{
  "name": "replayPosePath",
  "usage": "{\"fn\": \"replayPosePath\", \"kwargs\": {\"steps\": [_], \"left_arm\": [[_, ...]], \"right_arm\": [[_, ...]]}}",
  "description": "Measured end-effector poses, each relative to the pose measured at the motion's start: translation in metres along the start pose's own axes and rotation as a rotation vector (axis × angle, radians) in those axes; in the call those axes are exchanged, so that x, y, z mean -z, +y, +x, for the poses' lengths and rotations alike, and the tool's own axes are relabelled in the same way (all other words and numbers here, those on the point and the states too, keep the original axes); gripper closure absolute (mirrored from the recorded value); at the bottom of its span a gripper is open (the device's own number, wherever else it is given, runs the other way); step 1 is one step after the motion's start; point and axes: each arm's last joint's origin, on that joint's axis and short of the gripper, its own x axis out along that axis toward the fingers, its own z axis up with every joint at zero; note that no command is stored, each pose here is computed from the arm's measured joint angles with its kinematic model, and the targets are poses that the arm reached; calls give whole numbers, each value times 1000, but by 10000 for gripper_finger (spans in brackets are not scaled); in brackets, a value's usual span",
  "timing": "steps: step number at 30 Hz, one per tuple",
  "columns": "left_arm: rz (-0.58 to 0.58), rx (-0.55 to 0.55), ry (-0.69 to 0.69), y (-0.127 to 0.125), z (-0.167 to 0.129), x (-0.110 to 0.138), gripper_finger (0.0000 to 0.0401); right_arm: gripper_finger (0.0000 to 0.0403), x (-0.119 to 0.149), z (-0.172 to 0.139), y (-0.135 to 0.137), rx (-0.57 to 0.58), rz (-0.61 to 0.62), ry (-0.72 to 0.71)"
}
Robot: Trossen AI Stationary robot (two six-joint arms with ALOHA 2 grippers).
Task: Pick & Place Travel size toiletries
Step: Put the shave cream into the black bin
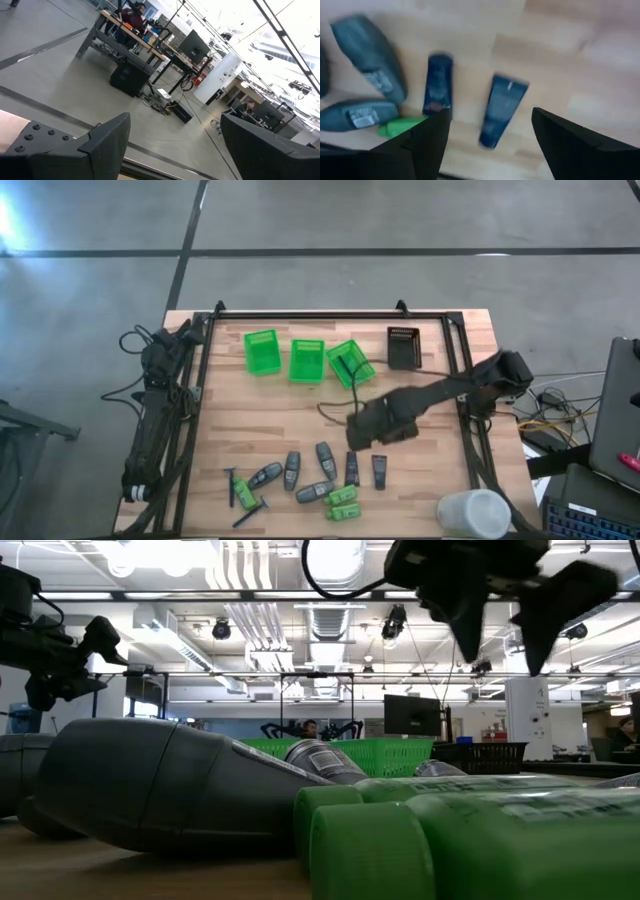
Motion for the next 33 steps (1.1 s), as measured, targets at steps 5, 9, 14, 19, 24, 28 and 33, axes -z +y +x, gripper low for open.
{"fn": "replayPosePath", "kwargs": {"steps": [5,9,14,19,24,28,33], "left_arm": [[0,0,0,0,0,0,85],[0,0,1,0,0,0,85],[-1,-4,4,0,0,0,85],[-1,-4,5,0,0,1,85],[-1,-6,7,0,0,1,85],[-1,-7,8,1,0,1,85],[-2,-7,8,1,0,1,85]], "right_arm": [[137,29,12,4,-77,124,-1],[126,49,26,-1,-46,181,-23],[100,65,51,-2,12,186,-29],[82,79,69,0,10,184,-19],[97,91,83,-4,39,199,-24],[119,97,97,-4,51,219,-28],[138,94,105,-2,48,226,-39]]}}
